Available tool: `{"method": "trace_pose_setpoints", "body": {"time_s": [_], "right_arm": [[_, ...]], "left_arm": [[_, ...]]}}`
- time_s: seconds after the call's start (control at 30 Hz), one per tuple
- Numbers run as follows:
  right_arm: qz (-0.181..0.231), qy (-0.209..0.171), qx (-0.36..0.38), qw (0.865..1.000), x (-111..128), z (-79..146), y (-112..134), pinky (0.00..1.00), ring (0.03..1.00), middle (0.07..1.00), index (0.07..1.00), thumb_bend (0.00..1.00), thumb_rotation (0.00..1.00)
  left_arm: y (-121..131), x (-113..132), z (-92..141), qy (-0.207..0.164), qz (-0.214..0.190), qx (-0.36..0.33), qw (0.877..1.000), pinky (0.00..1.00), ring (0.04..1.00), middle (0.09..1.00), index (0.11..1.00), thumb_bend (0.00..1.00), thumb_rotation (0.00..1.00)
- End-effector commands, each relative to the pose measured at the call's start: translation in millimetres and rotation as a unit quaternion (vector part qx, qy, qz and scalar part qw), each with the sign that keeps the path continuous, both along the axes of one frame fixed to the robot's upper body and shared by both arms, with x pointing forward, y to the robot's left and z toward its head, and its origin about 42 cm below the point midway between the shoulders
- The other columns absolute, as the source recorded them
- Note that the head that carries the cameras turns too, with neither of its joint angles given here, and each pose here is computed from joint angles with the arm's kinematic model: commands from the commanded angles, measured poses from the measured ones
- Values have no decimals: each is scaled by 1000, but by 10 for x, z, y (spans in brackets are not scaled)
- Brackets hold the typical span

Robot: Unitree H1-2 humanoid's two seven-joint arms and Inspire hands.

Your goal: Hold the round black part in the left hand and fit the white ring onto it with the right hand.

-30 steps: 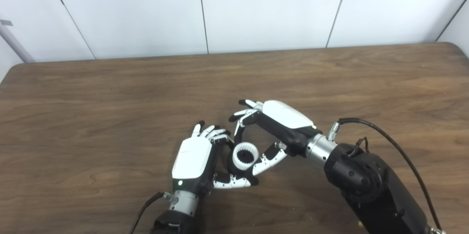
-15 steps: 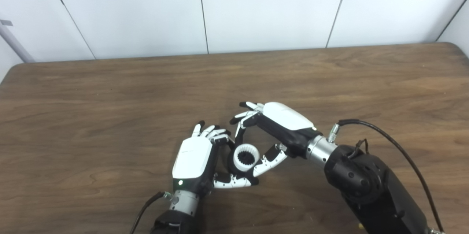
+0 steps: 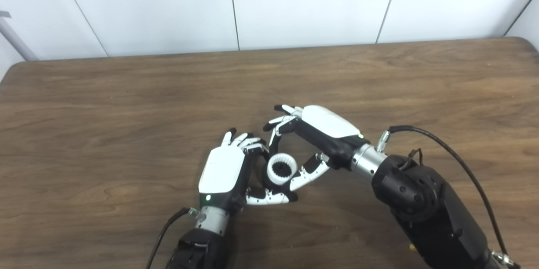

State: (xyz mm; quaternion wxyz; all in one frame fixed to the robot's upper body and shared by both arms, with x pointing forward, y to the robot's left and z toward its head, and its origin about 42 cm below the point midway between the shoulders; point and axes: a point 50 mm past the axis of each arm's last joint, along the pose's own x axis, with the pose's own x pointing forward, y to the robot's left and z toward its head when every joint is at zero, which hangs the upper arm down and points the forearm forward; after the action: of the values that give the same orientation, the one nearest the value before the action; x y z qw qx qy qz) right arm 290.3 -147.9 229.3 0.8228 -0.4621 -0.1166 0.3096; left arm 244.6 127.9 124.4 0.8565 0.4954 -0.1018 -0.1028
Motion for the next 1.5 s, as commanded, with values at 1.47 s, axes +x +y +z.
{"method": "trace_pose_setpoints", "body": {"time_s": [1.47], "right_arm": [[-22, -11, 17, 1000, 123, 22, -16, 953, 967, 812, 484, 521, 142]], "left_arm": [[-52, -22, 101, -9, -5, 1, 1000, 1000, 888, 783, 483, 525, 57]]}}
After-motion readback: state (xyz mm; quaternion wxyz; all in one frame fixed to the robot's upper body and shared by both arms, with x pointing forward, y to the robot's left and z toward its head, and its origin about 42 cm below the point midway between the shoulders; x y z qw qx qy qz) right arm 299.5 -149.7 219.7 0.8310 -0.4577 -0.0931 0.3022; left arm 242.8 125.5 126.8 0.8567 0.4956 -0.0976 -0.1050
